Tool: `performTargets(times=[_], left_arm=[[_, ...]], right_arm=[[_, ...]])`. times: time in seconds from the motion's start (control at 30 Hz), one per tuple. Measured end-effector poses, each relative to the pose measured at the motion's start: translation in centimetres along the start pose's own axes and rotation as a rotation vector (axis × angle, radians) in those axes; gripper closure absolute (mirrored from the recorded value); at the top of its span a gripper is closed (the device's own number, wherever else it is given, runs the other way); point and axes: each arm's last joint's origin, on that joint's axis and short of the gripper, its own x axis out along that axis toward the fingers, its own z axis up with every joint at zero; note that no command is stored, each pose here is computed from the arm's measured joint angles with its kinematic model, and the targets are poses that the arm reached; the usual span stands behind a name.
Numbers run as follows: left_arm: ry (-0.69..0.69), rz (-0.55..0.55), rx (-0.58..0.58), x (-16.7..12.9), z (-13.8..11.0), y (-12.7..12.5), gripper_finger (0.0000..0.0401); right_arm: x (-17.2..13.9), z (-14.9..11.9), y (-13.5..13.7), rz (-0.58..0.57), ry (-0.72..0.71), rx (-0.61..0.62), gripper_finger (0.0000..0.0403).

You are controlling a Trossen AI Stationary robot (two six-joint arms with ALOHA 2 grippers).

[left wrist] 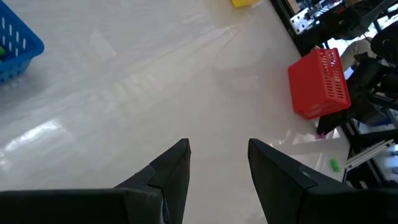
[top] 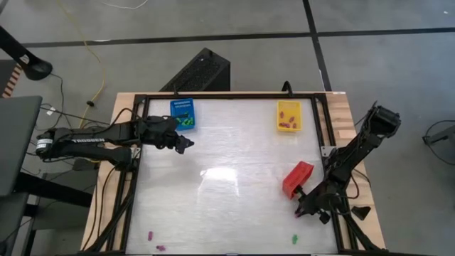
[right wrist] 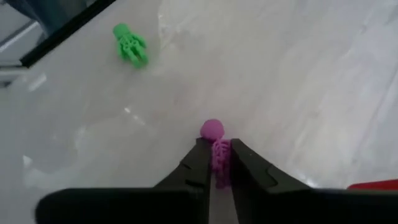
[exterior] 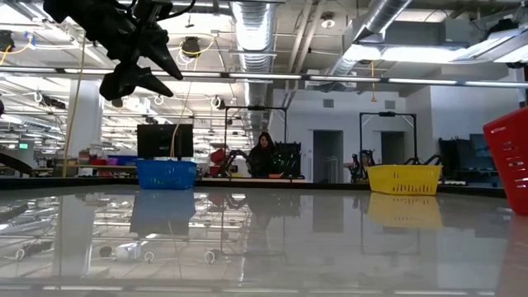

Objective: Sort Halloween decoration
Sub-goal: Put the purple skeleton toy into the yellow bin

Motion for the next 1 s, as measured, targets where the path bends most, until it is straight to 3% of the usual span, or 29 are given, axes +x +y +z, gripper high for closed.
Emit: performTargets(times=[0.17, 0.57, 0.77, 1.0], left_arm=[[-0.007, 0.006, 0.002, 0.0, 0.0, 0.0, 0.0250], [-0.063, 0.054, 0.021, 0.0, 0.2, 0.2, 0.0250], [-0.098, 0.081, 0.030, 0.0, 0.3, 0.2, 0.0250], [-0.092, 0.082, 0.067, 0.0, 0.3, 0.2, 0.0250]], right_arm=[[0.2, 0.6, 0.2, 0.008, 0.038, 0.077, 0.0339], [-1.4, 4.8, 1.0, 0.035, 0.102, 0.140, 0.0341], [-3.1, 7.1, -0.3, -0.039, -0.013, 0.232, 0.0341], [-5.4, 12.1, -2.1, -0.101, -0.189, 0.243, 0.0341]])
